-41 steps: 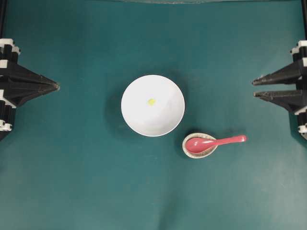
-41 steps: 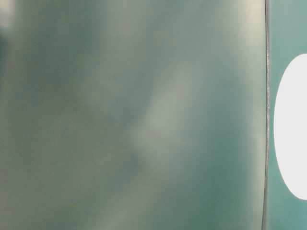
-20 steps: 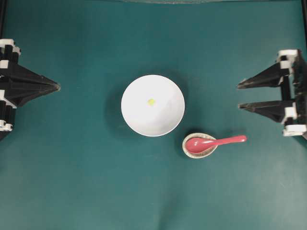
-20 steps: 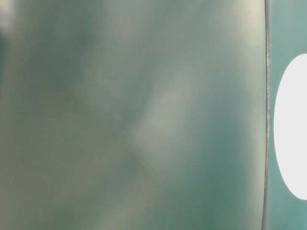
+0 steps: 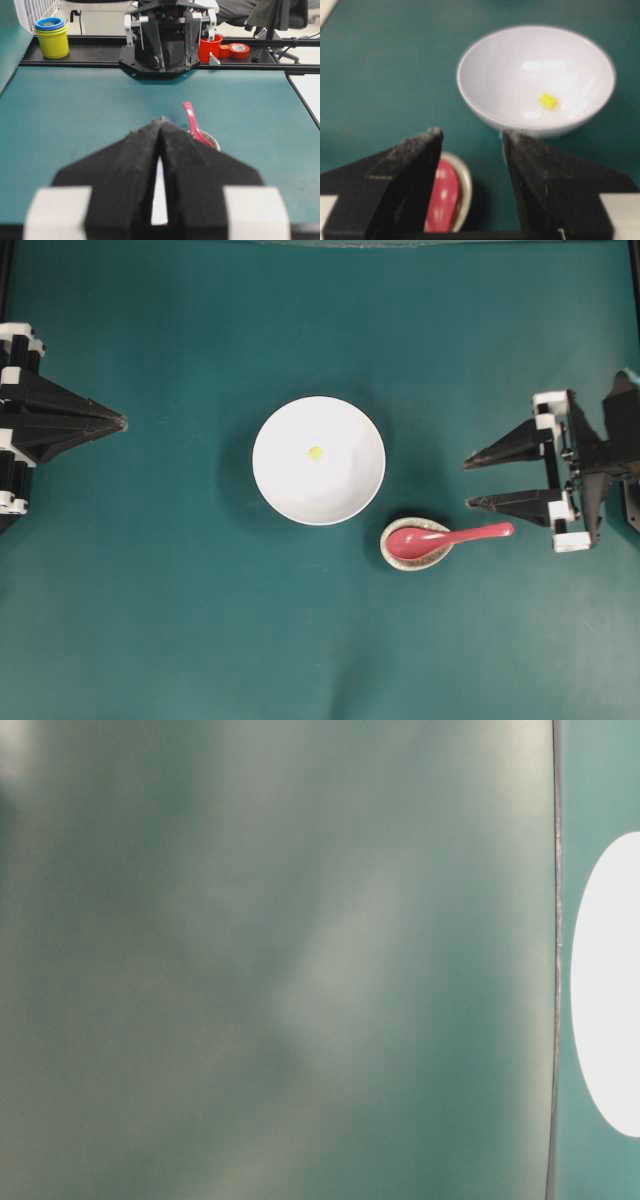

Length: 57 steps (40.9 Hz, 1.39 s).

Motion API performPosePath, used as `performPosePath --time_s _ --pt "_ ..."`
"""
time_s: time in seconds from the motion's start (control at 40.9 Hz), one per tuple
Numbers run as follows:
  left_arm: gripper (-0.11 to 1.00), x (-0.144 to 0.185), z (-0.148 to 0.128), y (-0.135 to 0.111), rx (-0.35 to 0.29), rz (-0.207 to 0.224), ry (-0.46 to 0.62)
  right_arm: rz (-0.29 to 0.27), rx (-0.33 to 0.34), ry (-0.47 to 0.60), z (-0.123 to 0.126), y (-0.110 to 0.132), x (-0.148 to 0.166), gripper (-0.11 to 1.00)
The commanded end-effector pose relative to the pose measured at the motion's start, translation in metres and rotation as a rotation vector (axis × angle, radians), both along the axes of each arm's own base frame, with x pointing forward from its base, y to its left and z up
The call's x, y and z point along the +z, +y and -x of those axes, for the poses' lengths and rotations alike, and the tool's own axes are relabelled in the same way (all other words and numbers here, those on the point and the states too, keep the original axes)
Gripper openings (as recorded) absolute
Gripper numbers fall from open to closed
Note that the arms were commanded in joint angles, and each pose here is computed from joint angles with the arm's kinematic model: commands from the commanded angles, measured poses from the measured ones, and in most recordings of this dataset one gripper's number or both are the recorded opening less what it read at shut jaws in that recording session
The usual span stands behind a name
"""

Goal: Scoop the yellow hexagonal prism block from the bowl with a spoon using the right arm.
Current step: 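Move the right gripper to the red spoon handle and grasp it, then lift the red spoon from its rest and carry it over the bowl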

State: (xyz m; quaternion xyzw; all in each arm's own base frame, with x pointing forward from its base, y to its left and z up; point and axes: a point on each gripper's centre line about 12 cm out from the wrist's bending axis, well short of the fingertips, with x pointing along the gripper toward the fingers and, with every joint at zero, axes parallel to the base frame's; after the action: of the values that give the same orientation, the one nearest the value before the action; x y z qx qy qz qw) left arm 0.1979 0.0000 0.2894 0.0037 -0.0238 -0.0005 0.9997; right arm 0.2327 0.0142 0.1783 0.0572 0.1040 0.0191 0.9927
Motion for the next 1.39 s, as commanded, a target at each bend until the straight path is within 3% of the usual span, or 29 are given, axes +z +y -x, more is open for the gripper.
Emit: performPosePath --time_s 0.0,0.342,0.831,1.369 --pt "-0.01 0.007 -0.003 0.0 0.001 -0.002 -0.015 -0.02 0.002 -0.011 -0.004 0.002 -0.007 0.56" --pt "-0.01 0.006 -0.003 0.0 0.001 0.006 -0.008 -0.032 0.056 -0.027 0.001 0.016 -0.044 0.56" --pt "-0.01 0.004 -0.003 0.0 0.001 0.009 0.005 -0.012 0.124 0.051 0.001 0.03 -0.081 0.56" --pt "-0.01 0.004 -0.003 0.0 0.001 0.008 0.005 -0.001 0.125 0.127 0.004 0.03 -0.103 0.55"
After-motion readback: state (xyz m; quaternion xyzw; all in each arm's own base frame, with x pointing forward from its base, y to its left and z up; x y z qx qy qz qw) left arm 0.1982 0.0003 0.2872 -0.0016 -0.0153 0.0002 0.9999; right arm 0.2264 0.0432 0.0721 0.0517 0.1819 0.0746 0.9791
